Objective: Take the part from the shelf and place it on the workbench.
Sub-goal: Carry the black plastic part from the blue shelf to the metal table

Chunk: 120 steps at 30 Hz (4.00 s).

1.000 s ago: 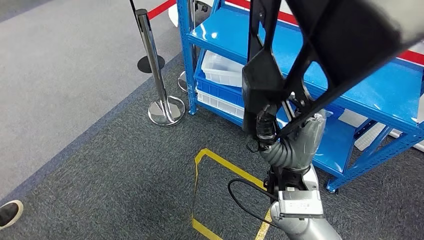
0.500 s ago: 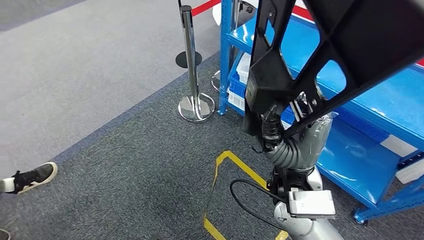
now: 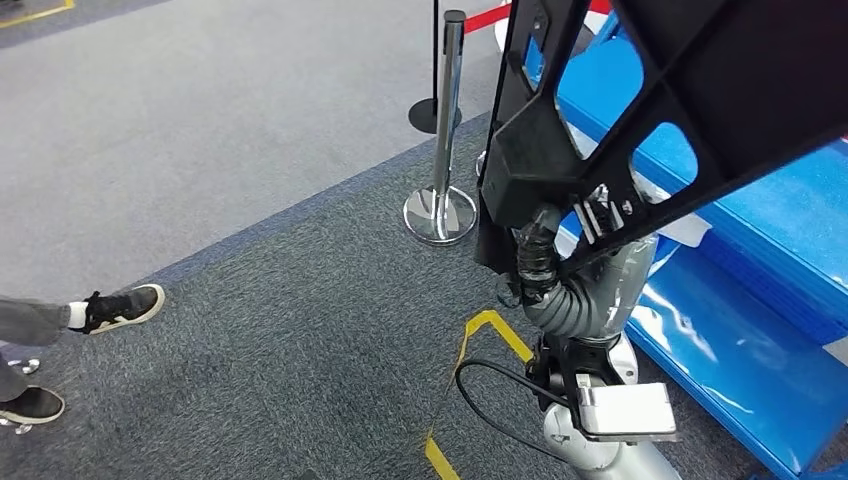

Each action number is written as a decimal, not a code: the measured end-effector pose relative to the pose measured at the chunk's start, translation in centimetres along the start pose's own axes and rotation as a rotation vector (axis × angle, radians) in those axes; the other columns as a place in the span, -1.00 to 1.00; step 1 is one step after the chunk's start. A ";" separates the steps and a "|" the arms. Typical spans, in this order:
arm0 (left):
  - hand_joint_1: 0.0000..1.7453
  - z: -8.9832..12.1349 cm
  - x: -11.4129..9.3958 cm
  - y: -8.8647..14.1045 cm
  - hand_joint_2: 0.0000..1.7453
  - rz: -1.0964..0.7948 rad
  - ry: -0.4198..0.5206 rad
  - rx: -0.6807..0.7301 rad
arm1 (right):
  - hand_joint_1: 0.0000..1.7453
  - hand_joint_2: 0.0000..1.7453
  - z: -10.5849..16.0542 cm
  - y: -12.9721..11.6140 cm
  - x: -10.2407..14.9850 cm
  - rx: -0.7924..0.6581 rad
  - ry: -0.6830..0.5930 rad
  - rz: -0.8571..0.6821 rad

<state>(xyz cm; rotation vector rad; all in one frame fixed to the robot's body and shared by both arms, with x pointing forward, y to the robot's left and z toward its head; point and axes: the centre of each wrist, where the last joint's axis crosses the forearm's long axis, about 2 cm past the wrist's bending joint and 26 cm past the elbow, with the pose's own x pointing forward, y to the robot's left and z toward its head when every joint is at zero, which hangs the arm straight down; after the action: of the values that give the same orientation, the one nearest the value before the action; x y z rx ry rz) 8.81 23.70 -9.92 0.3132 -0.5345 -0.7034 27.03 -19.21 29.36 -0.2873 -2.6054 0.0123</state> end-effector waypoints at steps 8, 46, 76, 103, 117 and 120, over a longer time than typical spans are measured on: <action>-1.00 0.0 0.1 0.0 1.00 -0.009 0.003 -0.001 | 1.00 1.00 0.5 0.1 0.1 0.008 0.012 -0.034; -1.00 -0.1 1.4 -0.4 1.00 -0.087 -0.028 -0.023 | 1.00 1.00 0.7 0.4 1.0 -0.014 -0.029 -0.003; -1.00 0.0 1.3 -0.6 1.00 -0.085 -0.023 -0.025 | 1.00 1.00 0.3 1.3 0.4 -0.001 -0.009 -0.057; -1.00 0.0 1.4 -0.5 1.00 -0.085 -0.025 -0.026 | 1.00 1.00 0.6 1.7 0.0 0.016 0.020 -0.111; -1.00 0.0 1.3 -0.4 1.00 -0.091 -0.019 -0.024 | 1.00 1.00 0.5 1.8 0.0 0.030 0.029 -0.135; -1.00 -0.1 1.3 -0.3 1.00 -0.092 -0.020 -0.022 | 1.00 1.00 0.5 1.8 0.0 0.033 0.028 -0.138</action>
<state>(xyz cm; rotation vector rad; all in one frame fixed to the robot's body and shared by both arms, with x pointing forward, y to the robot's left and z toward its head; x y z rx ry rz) 9.57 22.58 -9.64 0.3116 -0.5336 -0.8018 27.16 -17.42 28.80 -0.0944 -2.5890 0.0028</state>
